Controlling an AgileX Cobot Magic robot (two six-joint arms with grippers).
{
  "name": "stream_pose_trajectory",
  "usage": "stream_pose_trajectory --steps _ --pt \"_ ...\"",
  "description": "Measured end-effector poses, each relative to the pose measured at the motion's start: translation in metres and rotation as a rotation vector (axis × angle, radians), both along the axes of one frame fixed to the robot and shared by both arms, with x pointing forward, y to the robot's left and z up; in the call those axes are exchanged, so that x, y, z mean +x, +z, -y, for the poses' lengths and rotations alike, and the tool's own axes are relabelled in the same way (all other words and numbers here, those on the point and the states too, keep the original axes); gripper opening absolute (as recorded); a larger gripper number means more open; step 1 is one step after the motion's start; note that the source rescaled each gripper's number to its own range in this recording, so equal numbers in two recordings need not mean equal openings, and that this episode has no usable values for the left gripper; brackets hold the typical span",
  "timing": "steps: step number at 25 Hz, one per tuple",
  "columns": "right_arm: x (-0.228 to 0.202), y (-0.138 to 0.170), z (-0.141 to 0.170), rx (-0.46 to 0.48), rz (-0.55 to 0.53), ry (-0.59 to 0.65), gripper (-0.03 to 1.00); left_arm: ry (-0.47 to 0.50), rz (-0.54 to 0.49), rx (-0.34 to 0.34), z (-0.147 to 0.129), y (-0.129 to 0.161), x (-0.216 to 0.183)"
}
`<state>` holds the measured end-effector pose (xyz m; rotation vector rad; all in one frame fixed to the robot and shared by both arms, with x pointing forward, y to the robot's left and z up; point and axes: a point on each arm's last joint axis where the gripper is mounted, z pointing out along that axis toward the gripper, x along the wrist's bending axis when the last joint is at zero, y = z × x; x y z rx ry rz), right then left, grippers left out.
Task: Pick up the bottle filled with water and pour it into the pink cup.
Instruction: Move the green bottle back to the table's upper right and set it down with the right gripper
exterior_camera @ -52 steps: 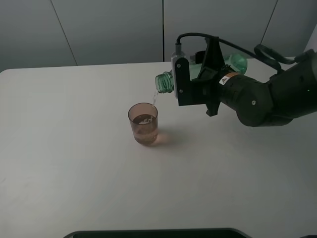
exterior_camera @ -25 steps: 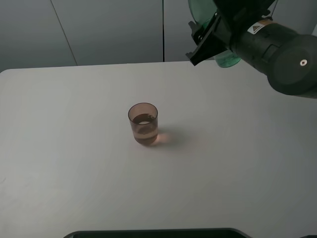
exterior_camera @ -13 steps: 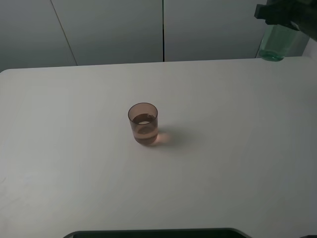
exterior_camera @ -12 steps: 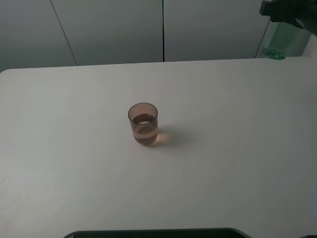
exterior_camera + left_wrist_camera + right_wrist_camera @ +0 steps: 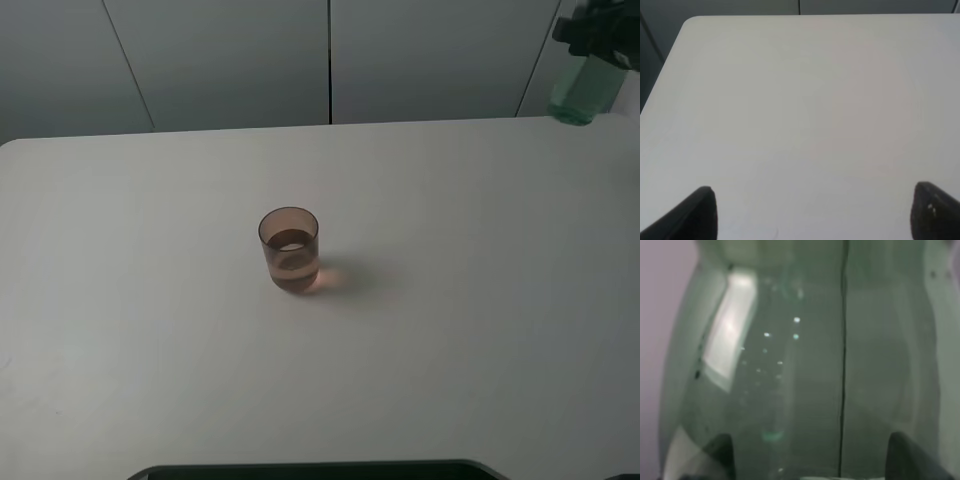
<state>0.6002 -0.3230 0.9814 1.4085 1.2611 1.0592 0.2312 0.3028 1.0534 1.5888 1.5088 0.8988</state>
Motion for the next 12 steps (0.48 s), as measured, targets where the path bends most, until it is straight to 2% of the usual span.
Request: stream_pose_trajectory --steps 4,12 --pt "0.023 -0.028 -0.004 -0.054 -0.047 0.076 0.00 0.000 -0.002 0.000 0.000 0.000 0.000" --pt "0.042 -0.080 -0.009 -0.052 -0.136 0.147 0.00 0.000 -0.002 0.000 0.000 0.000 0.000"
